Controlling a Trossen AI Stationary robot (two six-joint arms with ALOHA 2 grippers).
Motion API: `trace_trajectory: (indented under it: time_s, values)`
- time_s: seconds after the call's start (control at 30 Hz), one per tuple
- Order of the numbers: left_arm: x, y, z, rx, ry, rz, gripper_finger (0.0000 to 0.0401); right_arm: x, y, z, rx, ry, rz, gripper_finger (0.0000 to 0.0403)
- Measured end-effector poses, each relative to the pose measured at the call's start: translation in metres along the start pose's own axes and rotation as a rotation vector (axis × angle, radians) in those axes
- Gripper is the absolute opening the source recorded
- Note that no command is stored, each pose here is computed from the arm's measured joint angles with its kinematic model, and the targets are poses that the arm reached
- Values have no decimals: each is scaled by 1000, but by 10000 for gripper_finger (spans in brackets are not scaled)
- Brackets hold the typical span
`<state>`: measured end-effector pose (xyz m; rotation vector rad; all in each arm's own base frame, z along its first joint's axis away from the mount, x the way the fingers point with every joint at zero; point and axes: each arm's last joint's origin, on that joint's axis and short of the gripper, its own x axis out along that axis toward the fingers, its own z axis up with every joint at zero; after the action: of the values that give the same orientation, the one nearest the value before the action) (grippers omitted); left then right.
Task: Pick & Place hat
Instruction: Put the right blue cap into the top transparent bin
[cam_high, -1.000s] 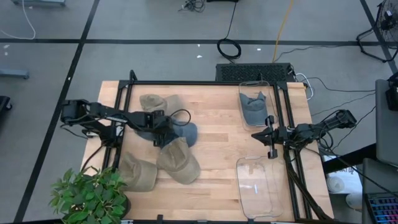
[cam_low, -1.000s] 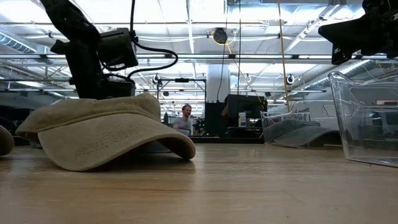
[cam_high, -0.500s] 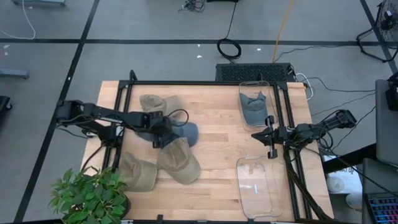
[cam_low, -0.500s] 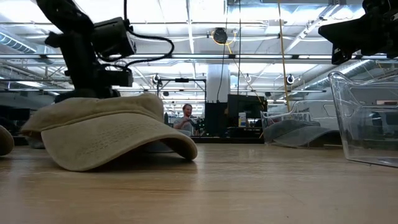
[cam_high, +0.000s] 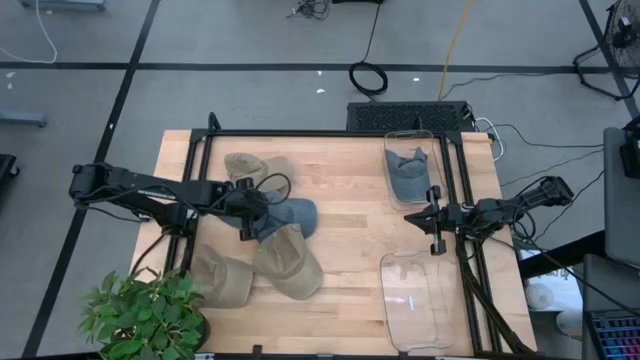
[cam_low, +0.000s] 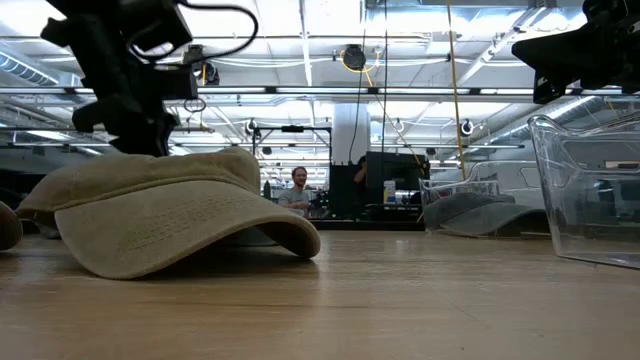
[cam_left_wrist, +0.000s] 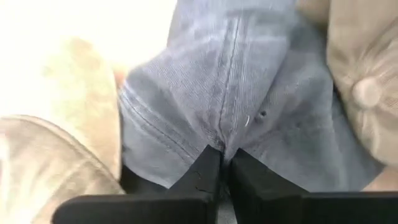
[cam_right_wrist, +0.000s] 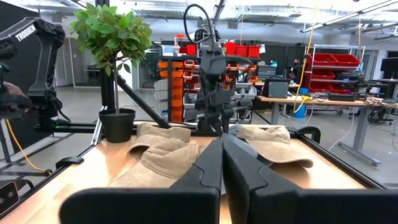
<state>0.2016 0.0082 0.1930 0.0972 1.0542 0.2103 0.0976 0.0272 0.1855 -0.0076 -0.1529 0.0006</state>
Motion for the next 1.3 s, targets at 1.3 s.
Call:
trace_trajectory:
  time_s: [1.3]
  values:
    - [-89, -5, 67, 373, -363, 64, 7, 0, -2, 0, 2, 5, -56, 0]
